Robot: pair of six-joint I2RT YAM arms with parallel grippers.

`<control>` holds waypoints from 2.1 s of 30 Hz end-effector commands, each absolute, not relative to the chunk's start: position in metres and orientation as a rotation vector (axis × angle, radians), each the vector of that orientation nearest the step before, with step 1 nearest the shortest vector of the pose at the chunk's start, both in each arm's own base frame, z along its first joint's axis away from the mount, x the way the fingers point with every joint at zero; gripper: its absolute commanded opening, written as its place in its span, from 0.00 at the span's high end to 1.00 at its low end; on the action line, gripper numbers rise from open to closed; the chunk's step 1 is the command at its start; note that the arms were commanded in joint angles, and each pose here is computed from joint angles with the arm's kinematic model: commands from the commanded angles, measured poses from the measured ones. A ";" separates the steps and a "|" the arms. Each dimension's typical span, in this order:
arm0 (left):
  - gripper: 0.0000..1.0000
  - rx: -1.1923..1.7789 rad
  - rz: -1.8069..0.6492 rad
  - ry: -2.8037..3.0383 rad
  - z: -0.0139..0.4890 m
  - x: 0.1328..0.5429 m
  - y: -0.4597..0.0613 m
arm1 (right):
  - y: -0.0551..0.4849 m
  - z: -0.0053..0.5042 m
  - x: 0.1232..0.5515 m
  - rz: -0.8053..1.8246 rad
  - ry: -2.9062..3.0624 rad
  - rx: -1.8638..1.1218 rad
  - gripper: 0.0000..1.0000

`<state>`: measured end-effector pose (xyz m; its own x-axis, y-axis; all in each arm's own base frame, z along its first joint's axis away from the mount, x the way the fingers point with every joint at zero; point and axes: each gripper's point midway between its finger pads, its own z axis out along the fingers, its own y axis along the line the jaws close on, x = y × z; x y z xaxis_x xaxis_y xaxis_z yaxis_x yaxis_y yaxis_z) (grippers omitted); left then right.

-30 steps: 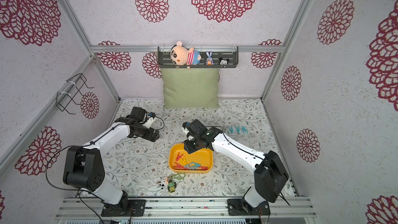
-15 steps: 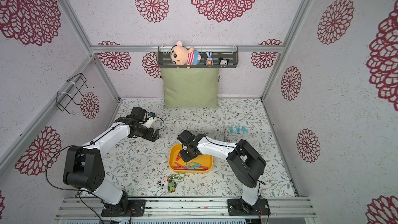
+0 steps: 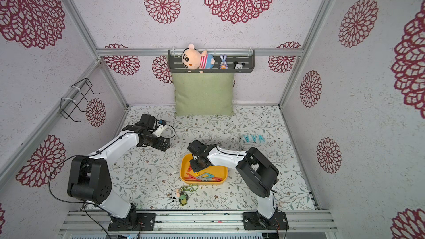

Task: Take the clothespins out of the storage box
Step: Pick up the clothespin from the storage box.

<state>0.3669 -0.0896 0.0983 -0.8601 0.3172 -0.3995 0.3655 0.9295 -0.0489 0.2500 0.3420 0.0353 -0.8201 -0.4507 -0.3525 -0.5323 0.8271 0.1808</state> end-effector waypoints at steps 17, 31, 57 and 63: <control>0.01 0.489 -0.184 2.676 0.102 0.367 -0.090 | 0.334 0.012 0.243 0.359 2.752 -0.696 0.76; 0.01 0.487 -0.185 2.673 0.103 0.367 -0.090 | 0.324 0.021 0.241 0.329 2.744 -0.681 0.83; 0.01 0.489 -0.184 2.674 0.103 0.367 -0.090 | 0.312 0.166 0.281 0.505 2.485 -0.464 1.00; 0.01 0.487 -0.183 2.675 0.103 0.367 -0.090 | 0.245 0.187 0.306 0.451 2.489 -0.258 1.00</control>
<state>0.3669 -0.0899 0.0984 -0.8600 0.3168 -0.4001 0.3658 0.9294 -0.0503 0.3026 0.2773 0.1806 -0.7891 -0.1356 -0.5991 -0.3598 0.8925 0.2719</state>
